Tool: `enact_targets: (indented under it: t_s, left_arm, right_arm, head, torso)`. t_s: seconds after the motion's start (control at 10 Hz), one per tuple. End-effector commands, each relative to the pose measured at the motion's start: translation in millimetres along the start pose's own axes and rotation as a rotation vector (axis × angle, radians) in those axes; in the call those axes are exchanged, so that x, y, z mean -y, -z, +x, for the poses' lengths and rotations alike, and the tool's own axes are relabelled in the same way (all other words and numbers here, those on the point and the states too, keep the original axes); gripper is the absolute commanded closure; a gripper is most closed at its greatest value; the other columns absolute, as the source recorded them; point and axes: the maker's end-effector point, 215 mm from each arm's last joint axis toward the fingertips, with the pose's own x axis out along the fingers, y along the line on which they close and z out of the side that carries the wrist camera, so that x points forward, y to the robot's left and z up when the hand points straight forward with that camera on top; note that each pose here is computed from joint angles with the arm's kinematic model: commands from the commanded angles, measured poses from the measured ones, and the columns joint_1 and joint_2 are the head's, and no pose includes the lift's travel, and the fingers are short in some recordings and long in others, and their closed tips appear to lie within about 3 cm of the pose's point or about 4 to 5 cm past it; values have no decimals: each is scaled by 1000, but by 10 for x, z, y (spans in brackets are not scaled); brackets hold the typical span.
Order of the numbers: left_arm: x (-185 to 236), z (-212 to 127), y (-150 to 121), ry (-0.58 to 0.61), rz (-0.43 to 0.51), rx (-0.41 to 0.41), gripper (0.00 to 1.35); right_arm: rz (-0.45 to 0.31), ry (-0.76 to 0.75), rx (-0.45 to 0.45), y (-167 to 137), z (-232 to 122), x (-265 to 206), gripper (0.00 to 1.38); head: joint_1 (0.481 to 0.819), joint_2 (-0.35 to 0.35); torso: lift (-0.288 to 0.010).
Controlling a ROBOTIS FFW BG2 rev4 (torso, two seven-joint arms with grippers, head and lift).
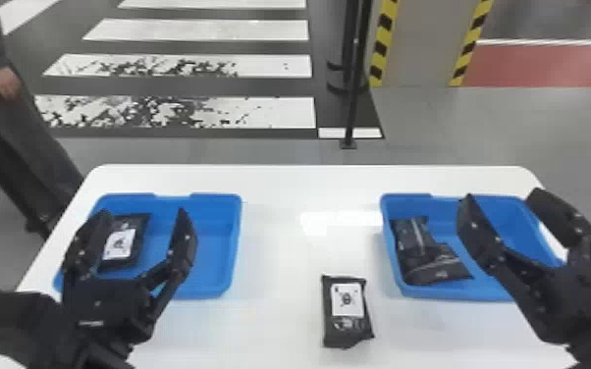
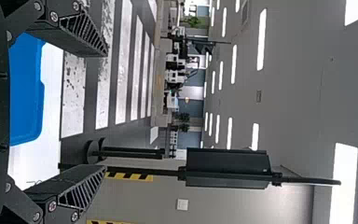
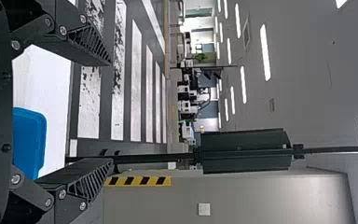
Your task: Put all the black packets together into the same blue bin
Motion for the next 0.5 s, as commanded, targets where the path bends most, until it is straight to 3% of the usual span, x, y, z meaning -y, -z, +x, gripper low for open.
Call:
enact_targets:
  t_s: [0.0,0.4]
  left_arm:
    - [6,0,0,3,1,0,188]
    - [2,-8,-13,1,0,5,188]
  right_arm:
    - [1,0,0,0,0,-1,311]
    - [1,0,0,0,0,-1,311]
  head:
    - [695,9]
    - [695,8]
  torso:
    - [-110]
    - [-110]
